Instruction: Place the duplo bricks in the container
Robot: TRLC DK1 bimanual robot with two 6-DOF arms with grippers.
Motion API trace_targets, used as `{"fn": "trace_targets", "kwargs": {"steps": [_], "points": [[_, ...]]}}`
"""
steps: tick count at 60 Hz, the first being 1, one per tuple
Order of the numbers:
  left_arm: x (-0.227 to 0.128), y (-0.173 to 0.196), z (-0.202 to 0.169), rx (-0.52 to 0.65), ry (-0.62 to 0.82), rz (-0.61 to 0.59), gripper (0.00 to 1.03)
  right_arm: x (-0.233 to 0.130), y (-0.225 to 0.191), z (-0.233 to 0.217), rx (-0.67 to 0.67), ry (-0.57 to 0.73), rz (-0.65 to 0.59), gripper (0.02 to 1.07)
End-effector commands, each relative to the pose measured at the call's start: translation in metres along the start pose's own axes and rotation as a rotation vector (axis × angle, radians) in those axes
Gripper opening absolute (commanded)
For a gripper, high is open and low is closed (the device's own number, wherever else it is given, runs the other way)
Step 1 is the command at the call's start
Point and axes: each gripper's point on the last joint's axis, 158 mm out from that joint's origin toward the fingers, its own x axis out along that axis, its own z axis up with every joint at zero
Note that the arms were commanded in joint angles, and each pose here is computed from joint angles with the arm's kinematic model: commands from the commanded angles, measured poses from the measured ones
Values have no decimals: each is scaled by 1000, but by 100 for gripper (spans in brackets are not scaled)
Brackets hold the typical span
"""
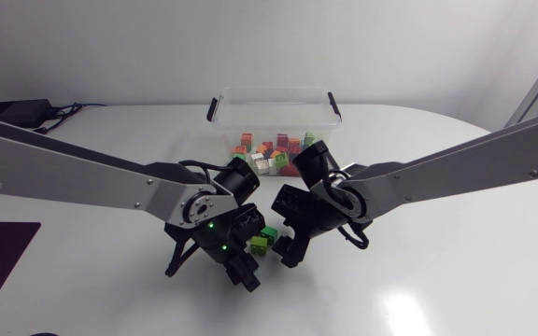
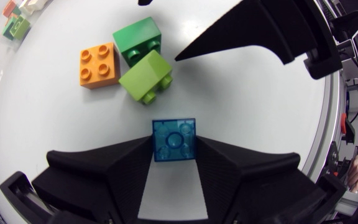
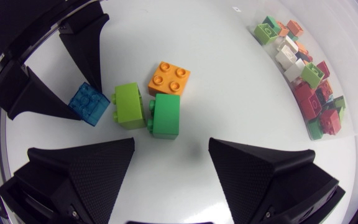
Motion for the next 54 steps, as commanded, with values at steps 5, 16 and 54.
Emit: {"fn": "trace_targets", "kwargs": {"steps": [5,16,54], "points": [[10,12,-36,-60,101,-3,40,3,0,10,-12,-23,-3,87],[1,29,-38,-91,88,13,40,10,-1,12,-11,-28,-6,78],[-111,82,25,-82,-207,164,40,-2,-20,29,-11,-40,-33,22]]}}
